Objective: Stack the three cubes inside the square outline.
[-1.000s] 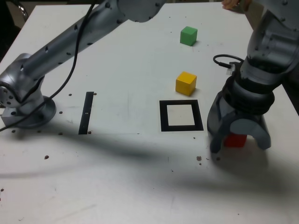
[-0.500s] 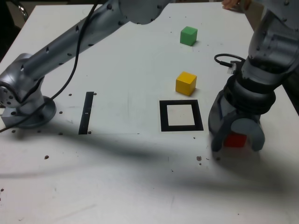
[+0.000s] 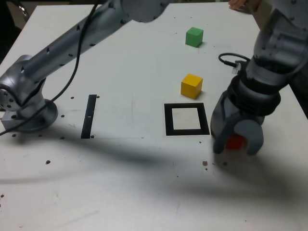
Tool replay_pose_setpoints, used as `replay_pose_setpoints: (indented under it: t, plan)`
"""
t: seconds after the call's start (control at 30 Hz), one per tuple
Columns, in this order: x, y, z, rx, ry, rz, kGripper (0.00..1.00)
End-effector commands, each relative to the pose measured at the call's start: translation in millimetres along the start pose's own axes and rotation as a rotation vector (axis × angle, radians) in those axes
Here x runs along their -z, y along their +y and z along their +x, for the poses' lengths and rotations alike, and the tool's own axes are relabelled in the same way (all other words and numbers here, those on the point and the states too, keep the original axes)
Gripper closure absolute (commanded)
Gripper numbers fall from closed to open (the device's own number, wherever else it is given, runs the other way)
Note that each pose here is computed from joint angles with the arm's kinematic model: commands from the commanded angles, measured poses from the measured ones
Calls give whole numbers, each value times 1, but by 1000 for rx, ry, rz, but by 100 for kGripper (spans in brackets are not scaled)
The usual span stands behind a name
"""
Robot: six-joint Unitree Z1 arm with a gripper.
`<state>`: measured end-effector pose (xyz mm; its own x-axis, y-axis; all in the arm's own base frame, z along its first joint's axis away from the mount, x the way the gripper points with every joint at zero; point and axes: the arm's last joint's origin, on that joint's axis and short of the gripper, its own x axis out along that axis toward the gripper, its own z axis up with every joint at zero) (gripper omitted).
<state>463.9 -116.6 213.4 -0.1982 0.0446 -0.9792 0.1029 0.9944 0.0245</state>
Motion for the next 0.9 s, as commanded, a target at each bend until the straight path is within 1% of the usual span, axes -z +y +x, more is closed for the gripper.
replay_pose_setpoints:
  t: [0.0, 0.23, 0.4, 0.47, 0.57, 0.87]
  plan:
    - [9, 2, -11, -3, -5, 3, 75]
    - [33, 9, -28, -6, -6, 24, 75]
    - [51, 21, -34, -1, 11, 29, 75]
    - [59, 28, -34, 2, 18, 28, 75]
    - [67, 40, -30, 5, 19, 22, 75]
    - [89, 70, -10, 23, -11, -23, 75]
